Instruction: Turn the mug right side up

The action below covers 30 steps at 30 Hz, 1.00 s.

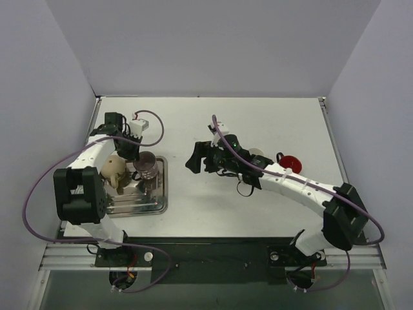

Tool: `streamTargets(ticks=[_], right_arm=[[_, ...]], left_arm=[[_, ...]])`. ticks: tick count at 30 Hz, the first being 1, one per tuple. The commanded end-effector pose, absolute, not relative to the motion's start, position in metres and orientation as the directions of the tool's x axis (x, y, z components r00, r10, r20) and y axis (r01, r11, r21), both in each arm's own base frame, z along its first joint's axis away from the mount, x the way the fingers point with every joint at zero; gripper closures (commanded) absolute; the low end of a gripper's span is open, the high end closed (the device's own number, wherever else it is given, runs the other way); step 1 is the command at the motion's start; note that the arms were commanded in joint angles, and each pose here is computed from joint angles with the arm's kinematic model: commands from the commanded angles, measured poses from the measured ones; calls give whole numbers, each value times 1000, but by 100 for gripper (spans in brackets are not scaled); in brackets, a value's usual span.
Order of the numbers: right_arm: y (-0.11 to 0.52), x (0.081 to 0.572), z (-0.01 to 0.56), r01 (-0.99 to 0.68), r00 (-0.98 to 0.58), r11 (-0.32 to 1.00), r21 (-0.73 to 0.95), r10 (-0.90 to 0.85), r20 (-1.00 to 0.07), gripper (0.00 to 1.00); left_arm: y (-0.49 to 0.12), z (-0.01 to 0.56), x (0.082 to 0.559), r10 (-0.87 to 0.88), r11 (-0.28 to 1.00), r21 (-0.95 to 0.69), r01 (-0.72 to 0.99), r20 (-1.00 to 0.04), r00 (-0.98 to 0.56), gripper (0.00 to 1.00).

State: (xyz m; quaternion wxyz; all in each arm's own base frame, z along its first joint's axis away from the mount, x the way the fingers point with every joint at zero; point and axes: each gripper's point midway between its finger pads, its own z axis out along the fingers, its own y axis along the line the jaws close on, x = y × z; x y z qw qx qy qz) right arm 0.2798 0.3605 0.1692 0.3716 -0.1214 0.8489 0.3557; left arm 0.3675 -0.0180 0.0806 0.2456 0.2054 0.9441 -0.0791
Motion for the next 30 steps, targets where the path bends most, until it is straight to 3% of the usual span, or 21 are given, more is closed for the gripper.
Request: streamTargets(ticks=[1, 6, 9, 16, 28, 29, 30], right_arm=[[307, 285, 209, -456, -604, 776, 436, 90, -792, 23], [218, 286, 218, -317, -535, 889, 332, 121, -836, 20], [176, 282, 212, -230, -529, 923, 308, 147, -836, 18], [91, 278, 207, -27, -478, 956, 293, 245, -844, 17], [75, 269, 205, -32, -487, 962, 271, 222, -845, 16], [75, 269, 207, -36, -484, 961, 275, 224, -846, 16], [76, 269, 208, -43, -485, 959, 280, 225, -845, 16]], left_arm=[[-37, 157, 383, 301, 905, -27, 424, -664, -685, 100], [-134, 210, 373, 382, 821, -13, 571, -731, -566, 100], [-205, 202, 359, 439, 737, -83, 670, -695, -569, 100], [-312, 165, 377, 541, 640, -98, 762, -646, -538, 100], [-329, 93, 407, 606, 670, -60, 740, -531, -592, 100], [-331, 93, 403, 607, 659, -79, 748, -530, -592, 78], [-331, 98, 400, 610, 649, -87, 756, -535, -585, 48]])
